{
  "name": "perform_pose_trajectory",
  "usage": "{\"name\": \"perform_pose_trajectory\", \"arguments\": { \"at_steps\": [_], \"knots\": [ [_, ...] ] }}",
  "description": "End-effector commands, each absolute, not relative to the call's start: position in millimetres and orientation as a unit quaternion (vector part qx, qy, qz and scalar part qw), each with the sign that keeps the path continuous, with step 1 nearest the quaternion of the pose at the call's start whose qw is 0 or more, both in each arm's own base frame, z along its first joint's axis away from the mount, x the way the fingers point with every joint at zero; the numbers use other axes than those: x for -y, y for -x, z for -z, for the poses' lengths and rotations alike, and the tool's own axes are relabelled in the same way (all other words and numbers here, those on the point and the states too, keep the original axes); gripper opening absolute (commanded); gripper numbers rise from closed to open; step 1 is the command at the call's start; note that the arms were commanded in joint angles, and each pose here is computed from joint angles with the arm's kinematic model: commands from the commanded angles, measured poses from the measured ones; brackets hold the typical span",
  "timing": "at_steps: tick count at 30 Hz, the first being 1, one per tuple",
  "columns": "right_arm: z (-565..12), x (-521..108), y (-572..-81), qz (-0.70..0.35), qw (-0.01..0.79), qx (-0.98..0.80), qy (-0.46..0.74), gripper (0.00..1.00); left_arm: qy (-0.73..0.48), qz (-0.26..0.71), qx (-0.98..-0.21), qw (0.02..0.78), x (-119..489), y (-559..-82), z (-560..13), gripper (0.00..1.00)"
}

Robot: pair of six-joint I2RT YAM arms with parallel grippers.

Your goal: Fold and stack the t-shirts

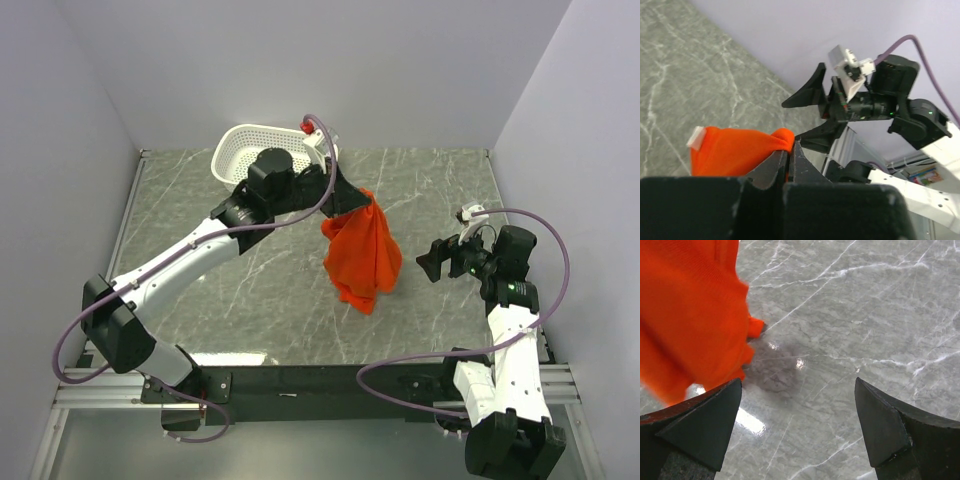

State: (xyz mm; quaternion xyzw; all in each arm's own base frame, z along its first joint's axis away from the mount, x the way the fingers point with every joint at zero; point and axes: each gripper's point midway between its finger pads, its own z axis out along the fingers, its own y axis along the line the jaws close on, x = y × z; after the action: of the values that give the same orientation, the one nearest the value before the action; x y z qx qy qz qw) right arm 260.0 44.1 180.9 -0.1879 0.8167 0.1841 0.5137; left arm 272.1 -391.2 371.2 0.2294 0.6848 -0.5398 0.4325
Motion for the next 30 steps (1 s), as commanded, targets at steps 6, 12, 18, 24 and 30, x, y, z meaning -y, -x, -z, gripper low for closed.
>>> {"name": "perform_pose_trajectory", "arguments": {
  "at_steps": [6, 12, 18, 24, 30],
  "knots": [
    [-188.4, -39.9, -265.4, -0.172, 0.526, -0.810, 0.193, 1.00, -0.229, 0.489, -0.697, 0.472, 389.6, -294.9, -355.1, 0.00],
    [-187.7, -39.8, -265.7, -0.173, 0.525, -0.811, 0.193, 1.00, -0.237, 0.450, -0.724, 0.465, 387.8, -304.9, -329.3, 0.25],
    [-185.9, -39.6, -265.7, -0.174, 0.522, -0.812, 0.193, 1.00, -0.184, 0.335, -0.756, 0.531, 349.7, -340.5, -316.7, 0.89],
    [-185.5, -39.4, -266.2, -0.174, 0.521, -0.813, 0.193, 1.00, -0.176, 0.272, -0.787, 0.525, 324.5, -377.8, -286.8, 0.96],
    [-184.4, -39.0, -265.9, -0.174, 0.520, -0.814, 0.192, 1.00, -0.183, 0.136, -0.839, 0.493, 282.8, -434.8, -229.7, 0.89]
  ]
}}
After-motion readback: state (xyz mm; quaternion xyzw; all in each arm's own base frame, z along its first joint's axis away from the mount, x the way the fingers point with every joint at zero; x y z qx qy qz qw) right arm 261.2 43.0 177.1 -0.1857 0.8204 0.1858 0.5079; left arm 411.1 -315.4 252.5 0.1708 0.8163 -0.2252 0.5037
